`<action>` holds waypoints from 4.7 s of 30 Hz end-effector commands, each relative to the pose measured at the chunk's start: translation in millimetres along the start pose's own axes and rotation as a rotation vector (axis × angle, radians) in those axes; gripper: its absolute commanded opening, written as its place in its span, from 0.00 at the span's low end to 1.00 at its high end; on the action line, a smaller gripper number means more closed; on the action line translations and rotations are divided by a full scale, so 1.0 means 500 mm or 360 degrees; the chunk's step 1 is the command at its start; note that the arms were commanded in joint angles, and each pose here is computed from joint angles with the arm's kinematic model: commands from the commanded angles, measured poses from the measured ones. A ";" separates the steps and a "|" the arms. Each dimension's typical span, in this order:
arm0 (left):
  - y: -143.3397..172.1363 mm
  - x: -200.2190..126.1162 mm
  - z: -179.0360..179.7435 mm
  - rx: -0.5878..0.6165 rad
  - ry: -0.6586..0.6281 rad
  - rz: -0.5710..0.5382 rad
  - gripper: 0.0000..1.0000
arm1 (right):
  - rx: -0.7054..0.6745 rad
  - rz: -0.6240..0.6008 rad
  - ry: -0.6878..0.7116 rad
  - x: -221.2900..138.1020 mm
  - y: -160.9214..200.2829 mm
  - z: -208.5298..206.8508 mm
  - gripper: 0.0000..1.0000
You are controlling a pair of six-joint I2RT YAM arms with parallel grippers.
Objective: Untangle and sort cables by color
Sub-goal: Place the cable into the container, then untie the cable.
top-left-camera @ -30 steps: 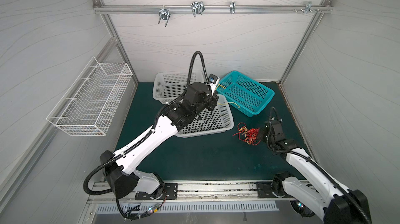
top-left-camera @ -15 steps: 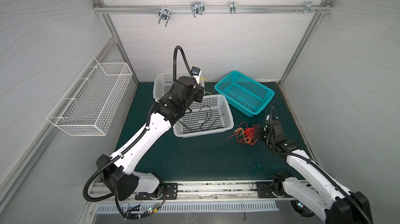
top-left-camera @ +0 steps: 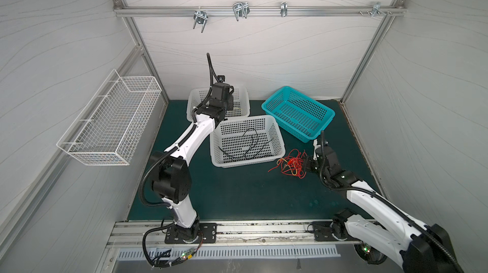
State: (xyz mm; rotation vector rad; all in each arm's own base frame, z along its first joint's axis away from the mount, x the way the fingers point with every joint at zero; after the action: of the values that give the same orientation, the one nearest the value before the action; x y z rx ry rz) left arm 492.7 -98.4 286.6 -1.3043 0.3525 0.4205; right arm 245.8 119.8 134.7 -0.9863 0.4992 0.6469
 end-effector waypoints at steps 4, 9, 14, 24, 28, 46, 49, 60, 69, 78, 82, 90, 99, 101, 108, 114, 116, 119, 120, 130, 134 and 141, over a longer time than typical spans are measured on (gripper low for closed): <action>0.025 0.077 0.024 -0.0096 -0.0154 0.0102 0.00 | -0.0062 0.0071 -0.0001 0.008 0.007 0.026 0.00; 0.082 0.114 0.001 -0.0094 -0.0085 0.0224 0.07 | -0.0092 0.0059 0.0015 0.006 0.001 0.033 0.00; 0.096 0.122 -0.019 -0.0084 0.0012 0.0247 0.24 | -0.0111 0.0031 0.0014 0.001 -0.012 0.040 0.00; 0.095 0.107 -0.041 -0.0086 0.0162 0.0266 0.65 | -0.0119 -0.0041 -0.0035 -0.011 -0.038 0.061 0.00; 0.084 0.082 -0.065 -0.0096 0.0327 0.0234 0.73 | -0.0119 -0.0062 -0.0028 -0.023 -0.045 0.061 0.00; 0.078 -0.217 -0.363 0.0431 0.1382 -0.0122 0.78 | -0.0135 -0.0314 -0.0082 -0.183 -0.134 0.066 0.00; 0.091 -0.265 -0.392 0.0535 0.1480 -0.0168 0.78 | -0.0064 -0.0374 -0.0121 -0.213 -0.152 0.062 0.00; 0.138 -0.372 -0.511 0.0735 0.1776 -0.0232 0.79 | -0.0084 -0.0228 -0.0226 -0.198 -0.148 0.087 0.00; 0.159 -0.388 -0.608 0.0804 0.1910 -0.0196 0.76 | -0.0148 -0.0076 -0.0342 -0.170 -0.122 0.111 0.00; 0.187 -0.386 -0.678 0.0829 0.2037 -0.0108 0.49 | -0.0172 -0.0002 -0.0465 -0.155 -0.116 0.139 0.00; 0.190 -0.383 -0.687 0.0814 0.2046 -0.0092 0.29 | -0.0174 -0.0008 -0.0502 -0.158 -0.122 0.151 0.00; 0.181 -0.385 -0.695 0.0774 0.2052 -0.0103 0.00 | -0.0164 -0.0016 -0.0472 -0.153 -0.125 0.146 0.00; 0.129 -0.375 -0.691 0.0607 0.1915 -0.0110 0.00 | -0.0044 -0.0069 -0.0065 -0.141 -0.119 0.055 0.23; 0.109 -0.371 -0.685 0.0556 0.1855 -0.0109 0.00 | -0.0014 -0.0088 -0.0007 -0.148 -0.114 0.033 0.32; 0.062 -0.354 -0.663 0.0383 0.1635 -0.0019 0.00 | 0.0072 -0.0137 0.0054 -0.169 -0.088 -0.019 0.50; 0.043 -0.357 -0.660 0.0315 0.1609 -0.0032 0.00 | 0.0036 -0.0049 -0.0033 -0.165 -0.058 -0.016 0.47; 0.038 -0.358 -0.661 0.0305 0.1614 -0.0035 0.00 | 0.0019 -0.0008 -0.0121 -0.159 -0.047 -0.003 0.42; 0.034 -0.361 -0.664 0.0293 0.1637 -0.0038 0.00 | 0.0014 0.0031 -0.0277 -0.144 -0.034 0.020 0.35; 0.031 -0.364 -0.664 0.0290 0.1645 -0.0046 0.00 | 0.0024 0.0040 -0.0335 -0.137 -0.030 0.028 0.35; 0.034 -0.365 -0.660 0.0307 0.1636 -0.0042 0.00 | 0.0176 0.0114 -0.0560 -0.065 -0.020 0.067 0.28; 0.034 -0.366 -0.658 0.0308 0.1634 -0.0043 0.00 | 0.0175 0.0106 -0.0560 -0.056 -0.027 0.071 0.26; 0.035 -0.370 -0.656 0.0307 0.1642 -0.0045 0.00 | 0.0168 0.0067 -0.0515 -0.040 -0.037 0.067 0.26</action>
State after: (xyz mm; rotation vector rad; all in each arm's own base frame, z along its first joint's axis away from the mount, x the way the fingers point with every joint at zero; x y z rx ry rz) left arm 314.9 -428.2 260.7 -1.2129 1.2387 -0.2924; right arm 239.4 135.8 164.6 -0.7557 0.3026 0.8227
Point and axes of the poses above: each gripper's point midway between its finger pads, its own x axis out along the fingers, its own z axis along the line the jaws close on, y = z × x, the point moved 3 cm from there along -x, back along the fingers, and after that the axes turned 12 degrees about x, right-handed, at the moved point
